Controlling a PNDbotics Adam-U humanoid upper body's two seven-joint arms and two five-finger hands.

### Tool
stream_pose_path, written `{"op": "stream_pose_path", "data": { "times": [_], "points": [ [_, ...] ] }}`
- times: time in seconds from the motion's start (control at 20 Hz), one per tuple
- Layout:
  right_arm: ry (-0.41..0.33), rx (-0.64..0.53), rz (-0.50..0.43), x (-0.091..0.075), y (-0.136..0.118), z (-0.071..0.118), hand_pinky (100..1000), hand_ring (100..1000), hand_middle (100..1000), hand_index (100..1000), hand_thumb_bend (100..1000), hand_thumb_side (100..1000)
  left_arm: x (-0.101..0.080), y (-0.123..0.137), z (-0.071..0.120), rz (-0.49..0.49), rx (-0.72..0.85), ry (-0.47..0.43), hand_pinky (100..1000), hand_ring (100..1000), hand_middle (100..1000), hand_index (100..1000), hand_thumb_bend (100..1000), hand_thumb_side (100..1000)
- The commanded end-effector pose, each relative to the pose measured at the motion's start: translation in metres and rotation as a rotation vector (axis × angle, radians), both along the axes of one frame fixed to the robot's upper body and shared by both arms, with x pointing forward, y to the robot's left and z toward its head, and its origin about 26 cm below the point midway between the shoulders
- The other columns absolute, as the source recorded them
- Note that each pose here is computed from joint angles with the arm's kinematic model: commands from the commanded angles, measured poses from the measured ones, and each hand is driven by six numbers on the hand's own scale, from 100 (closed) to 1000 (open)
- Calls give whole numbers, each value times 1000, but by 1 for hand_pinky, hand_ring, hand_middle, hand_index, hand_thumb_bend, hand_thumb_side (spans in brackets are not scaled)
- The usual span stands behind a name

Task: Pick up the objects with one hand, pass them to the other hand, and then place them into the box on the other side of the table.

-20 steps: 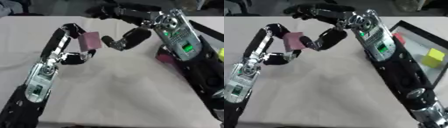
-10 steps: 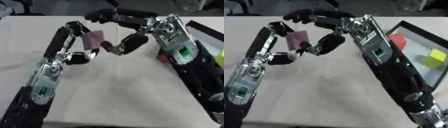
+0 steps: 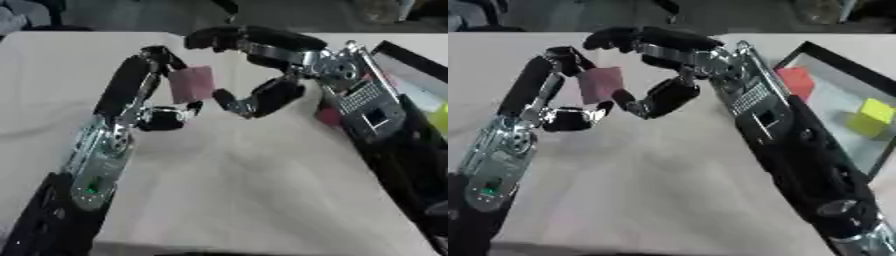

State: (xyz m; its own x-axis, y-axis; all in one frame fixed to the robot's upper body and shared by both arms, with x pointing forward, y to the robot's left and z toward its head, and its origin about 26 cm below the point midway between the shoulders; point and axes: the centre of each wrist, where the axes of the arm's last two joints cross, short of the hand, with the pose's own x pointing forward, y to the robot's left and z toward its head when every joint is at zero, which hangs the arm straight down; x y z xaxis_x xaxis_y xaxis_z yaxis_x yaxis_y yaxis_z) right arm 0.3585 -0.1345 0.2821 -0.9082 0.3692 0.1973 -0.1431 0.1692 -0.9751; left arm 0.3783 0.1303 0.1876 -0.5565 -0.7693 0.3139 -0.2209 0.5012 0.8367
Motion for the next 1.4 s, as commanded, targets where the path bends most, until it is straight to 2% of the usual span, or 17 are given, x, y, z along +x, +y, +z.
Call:
{"op": "stream_pose_path", "data": {
  "times": [0.05, 0.6, 0.9, 1.2, 1.4],
  "points": [
    [-55, -7, -6, -8, -4, 11, 955, 1000, 989, 976, 100, 122, -4, -4, 11, -10, 3, -25, 635, 562, 576, 580, 175, 100],
    [-79, -36, -8, -8, -3, 6, 960, 1000, 926, 919, 100, 100, -10, -12, 14, -36, -54, -5, 625, 553, 570, 583, 153, 100],
    [-81, -41, -6, -8, -2, 5, 960, 1000, 924, 919, 100, 100, -10, -14, 15, -37, -65, -5, 623, 552, 570, 583, 152, 100],
    [-93, -59, -42, -2, 0, -1, 967, 1000, 916, 963, 100, 100, -12, -20, 19, -61, -84, -2, 613, 546, 565, 587, 145, 100],
    [-104, -68, -60, 1, -1, -3, 969, 1000, 914, 974, 151, 100, -13, -22, 21, -70, -94, -7, 610, 544, 563, 586, 141, 100]
  ]
}}
